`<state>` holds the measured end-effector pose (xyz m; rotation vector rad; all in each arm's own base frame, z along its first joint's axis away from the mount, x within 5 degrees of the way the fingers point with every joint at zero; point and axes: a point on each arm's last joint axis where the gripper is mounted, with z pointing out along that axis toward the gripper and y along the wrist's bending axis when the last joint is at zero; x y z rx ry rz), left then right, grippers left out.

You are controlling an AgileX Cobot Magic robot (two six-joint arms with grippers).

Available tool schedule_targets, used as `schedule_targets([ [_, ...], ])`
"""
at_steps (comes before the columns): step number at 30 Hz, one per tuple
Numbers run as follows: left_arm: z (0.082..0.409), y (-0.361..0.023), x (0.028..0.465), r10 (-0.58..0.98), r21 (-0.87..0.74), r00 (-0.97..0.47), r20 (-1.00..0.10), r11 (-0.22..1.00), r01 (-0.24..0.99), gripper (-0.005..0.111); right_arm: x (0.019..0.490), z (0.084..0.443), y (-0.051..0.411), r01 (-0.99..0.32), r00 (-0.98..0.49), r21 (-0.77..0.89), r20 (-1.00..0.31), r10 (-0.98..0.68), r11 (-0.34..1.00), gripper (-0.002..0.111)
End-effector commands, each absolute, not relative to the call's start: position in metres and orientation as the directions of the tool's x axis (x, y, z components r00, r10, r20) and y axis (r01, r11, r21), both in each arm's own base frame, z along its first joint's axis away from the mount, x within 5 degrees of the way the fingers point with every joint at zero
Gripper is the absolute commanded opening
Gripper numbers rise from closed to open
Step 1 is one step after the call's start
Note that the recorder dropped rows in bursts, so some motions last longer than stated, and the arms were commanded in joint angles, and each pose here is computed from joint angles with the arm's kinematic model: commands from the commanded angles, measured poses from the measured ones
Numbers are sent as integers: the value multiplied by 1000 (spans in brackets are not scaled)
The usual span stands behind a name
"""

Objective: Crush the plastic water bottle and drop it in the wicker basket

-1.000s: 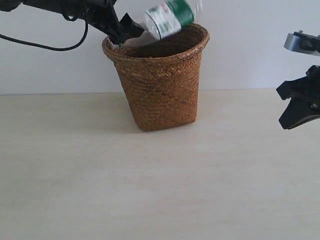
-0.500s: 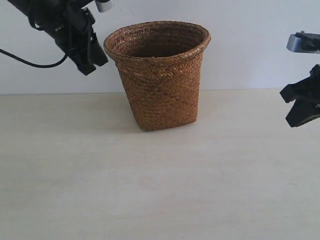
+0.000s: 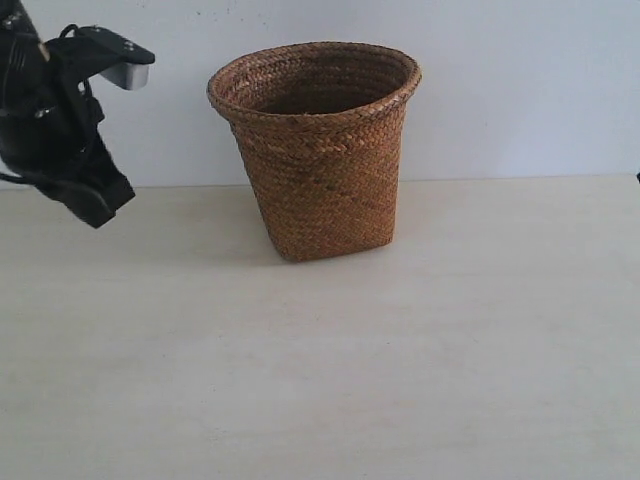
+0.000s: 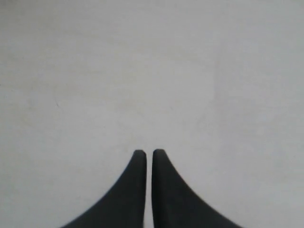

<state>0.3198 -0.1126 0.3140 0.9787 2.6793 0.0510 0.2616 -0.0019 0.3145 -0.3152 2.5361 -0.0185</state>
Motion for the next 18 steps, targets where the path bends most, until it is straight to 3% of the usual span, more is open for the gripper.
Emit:
schedule_targets([
  [1,316,-104,298,550,141,-741,-385,828,542,4,237,318,-3,-188,-680,-144,-695,-234,972,0],
  [8,312,-91,259,440,134,-673,-595,880,456,4,199,316,-2,-120,-505,-136,-845,-179,983,0],
  [13,307,-81,228,405,123,-633,-660,889,441,4,170,324,-1,-97,-384,-165,-904,-190,981,0],
  [18,302,-74,198,308,47,-604,-735,912,407,4,141,331,1,-61,-247,-87,-964,-99,994,0],
])
